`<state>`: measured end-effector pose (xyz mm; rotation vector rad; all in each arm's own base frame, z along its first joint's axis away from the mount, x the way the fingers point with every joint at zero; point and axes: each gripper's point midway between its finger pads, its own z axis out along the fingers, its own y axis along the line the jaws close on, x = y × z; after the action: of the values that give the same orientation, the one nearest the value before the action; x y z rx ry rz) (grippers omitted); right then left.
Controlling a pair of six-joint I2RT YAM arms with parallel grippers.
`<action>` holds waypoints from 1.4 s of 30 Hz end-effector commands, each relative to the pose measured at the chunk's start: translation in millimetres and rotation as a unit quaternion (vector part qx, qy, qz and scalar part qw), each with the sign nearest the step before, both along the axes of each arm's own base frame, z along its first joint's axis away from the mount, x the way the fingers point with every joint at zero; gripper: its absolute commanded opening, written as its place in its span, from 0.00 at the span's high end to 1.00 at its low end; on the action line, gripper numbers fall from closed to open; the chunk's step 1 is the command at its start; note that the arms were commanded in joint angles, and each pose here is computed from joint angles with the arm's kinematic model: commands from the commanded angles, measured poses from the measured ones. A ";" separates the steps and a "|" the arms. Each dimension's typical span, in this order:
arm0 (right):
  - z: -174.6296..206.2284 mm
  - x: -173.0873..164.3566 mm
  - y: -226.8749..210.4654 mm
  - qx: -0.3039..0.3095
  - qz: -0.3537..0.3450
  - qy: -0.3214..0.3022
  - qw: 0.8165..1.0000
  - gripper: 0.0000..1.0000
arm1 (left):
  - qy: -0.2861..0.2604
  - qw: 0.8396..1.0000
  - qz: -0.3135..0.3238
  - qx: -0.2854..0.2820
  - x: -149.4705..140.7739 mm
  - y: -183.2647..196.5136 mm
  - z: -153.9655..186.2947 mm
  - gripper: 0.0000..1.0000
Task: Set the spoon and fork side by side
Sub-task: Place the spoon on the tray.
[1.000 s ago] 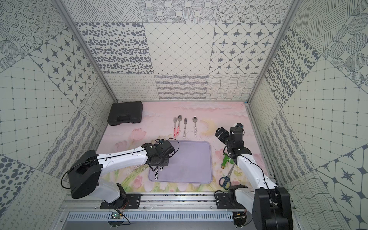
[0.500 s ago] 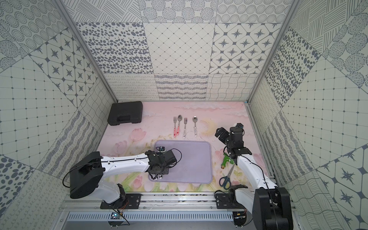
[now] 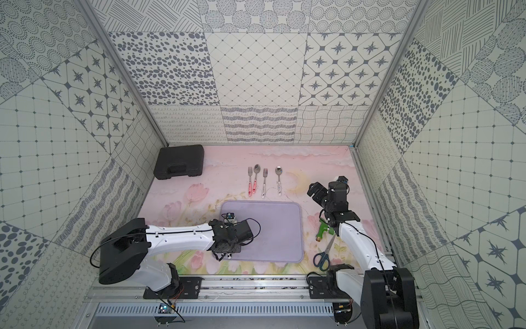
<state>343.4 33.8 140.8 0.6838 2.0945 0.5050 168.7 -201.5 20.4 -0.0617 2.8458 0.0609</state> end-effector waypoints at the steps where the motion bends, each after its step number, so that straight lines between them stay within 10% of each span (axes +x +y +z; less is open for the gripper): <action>1: 8.2 3.0 2.1 0.007 0.001 -0.017 1.000 0.03 | 0.014 0.999 0.012 0.027 -10.4 13.7 -3.6 0.99; 42: 7.0 3.7 3.1 0.009 0.002 -0.015 1.000 0.03 | -0.080 0.996 -0.038 -0.021 42.9 -10.7 88.6 0.59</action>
<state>343.4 34.4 140.9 0.6856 2.0945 0.5106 195.8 -221.4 95.4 -0.0406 2.7147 -0.0848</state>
